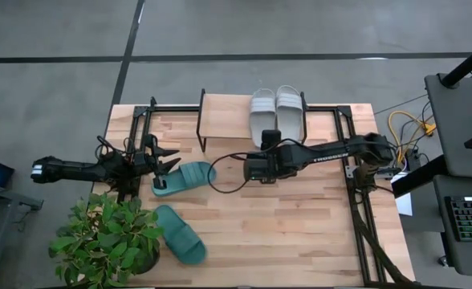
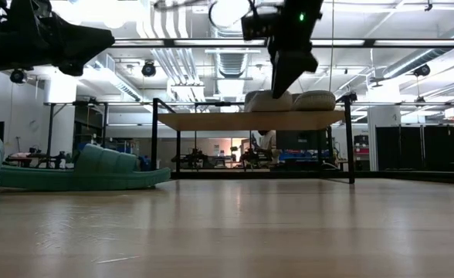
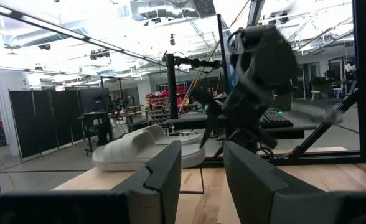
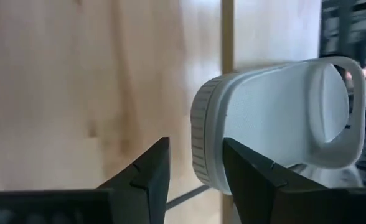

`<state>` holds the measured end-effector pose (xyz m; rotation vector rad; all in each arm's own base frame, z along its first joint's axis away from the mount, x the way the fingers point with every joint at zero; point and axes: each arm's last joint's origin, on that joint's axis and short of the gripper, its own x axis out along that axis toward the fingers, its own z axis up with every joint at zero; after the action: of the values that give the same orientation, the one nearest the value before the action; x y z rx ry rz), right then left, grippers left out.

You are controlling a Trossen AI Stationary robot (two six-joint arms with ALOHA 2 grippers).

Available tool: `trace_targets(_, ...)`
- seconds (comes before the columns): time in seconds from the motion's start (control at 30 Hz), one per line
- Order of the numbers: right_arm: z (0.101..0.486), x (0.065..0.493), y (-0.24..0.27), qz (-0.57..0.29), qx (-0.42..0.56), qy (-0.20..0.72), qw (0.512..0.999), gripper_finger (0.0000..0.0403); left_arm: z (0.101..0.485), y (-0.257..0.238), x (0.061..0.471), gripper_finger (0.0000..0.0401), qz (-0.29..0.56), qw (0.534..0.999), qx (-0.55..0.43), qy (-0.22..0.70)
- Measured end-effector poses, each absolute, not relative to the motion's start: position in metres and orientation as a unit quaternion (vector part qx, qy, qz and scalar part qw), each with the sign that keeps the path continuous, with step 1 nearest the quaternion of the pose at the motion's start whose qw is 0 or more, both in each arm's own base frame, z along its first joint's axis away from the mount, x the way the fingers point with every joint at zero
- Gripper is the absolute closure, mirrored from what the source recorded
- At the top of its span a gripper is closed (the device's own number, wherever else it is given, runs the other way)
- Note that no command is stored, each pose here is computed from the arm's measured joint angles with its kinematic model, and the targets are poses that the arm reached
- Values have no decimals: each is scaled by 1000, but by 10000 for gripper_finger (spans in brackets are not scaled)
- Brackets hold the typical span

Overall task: Pick and place slides into the shelf
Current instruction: Put the gray slipper on the shelf

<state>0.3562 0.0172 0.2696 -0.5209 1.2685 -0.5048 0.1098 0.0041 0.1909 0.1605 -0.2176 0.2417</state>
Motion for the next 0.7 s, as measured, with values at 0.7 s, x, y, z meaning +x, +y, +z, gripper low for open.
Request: trace_targets(0.7,344,350,18,-286,-309,519,744,266,191,4,110,294,120,984,77,-109)
